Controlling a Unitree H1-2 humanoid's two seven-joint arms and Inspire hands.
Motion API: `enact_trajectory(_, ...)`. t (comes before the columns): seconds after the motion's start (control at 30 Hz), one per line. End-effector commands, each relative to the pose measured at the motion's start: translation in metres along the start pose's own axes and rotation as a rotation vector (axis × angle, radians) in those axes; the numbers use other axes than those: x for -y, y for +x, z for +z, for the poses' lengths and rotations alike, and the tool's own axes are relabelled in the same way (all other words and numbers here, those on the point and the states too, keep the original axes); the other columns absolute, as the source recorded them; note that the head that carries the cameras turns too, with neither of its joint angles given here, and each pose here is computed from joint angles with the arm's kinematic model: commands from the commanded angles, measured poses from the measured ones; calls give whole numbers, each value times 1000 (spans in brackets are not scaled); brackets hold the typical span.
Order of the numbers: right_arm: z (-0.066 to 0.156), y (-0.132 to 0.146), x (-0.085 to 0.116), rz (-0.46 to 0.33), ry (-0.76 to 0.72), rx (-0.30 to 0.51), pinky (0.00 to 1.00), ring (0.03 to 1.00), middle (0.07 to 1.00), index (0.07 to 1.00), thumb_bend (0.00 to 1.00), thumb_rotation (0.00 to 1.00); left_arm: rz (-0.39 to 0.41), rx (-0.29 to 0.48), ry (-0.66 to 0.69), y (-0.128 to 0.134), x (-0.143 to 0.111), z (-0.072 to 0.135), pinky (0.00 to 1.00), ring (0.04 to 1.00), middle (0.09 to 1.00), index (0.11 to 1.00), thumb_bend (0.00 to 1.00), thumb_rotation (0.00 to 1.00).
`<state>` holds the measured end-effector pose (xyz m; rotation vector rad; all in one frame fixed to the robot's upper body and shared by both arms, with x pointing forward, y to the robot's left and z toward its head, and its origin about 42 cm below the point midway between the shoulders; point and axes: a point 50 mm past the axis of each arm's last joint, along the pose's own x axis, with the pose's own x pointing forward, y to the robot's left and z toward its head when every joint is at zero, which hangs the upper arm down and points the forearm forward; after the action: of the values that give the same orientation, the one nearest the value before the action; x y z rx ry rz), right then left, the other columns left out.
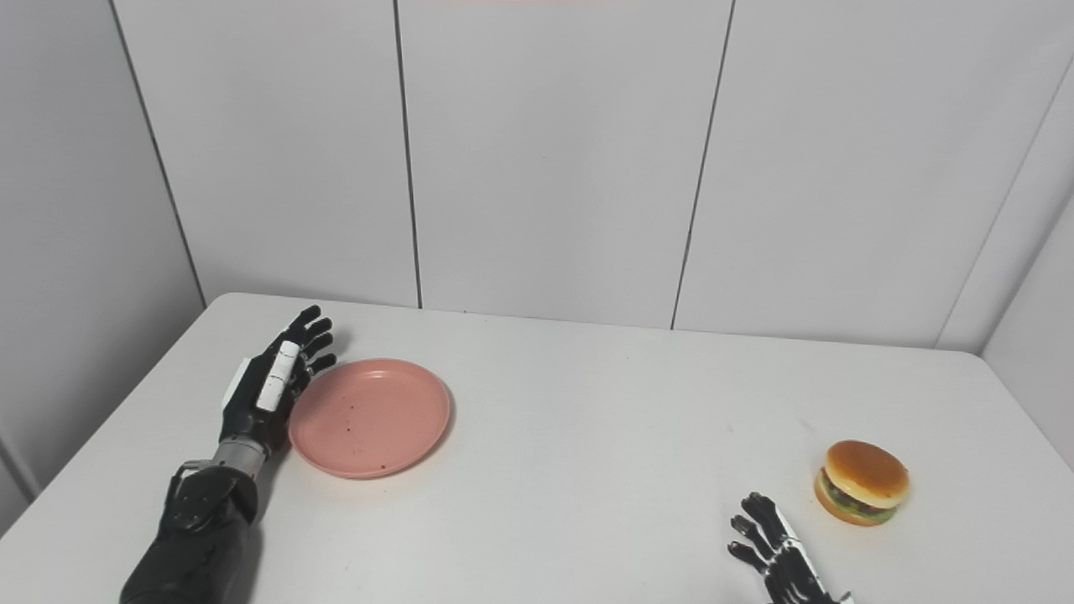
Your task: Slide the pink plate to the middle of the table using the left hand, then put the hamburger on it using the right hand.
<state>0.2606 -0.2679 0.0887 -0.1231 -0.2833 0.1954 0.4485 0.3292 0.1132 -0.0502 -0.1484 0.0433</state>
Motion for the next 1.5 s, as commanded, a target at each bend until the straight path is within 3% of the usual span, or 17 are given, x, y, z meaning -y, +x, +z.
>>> enact_trajectory(0.0, -21, -9, 2, 3, 2, -173, 833, 888, 930, 925, 930, 952, -15, 20, -3, -1, 7, 0, 909, 919, 894, 867, 914, 809)
enact_trajectory(0.97, -15, -7, -4, 27, -14, -154, 831, 885, 933, 929, 902, 963, -85, -57, -133, -17, 72, -26, 921, 941, 911, 879, 862, 784)
enact_trajectory(1.47, -9, -8, -8, 36, -28, -150, 825, 891, 934, 932, 910, 973, -134, -95, -123, -18, 104, -40, 923, 921, 896, 874, 948, 769)
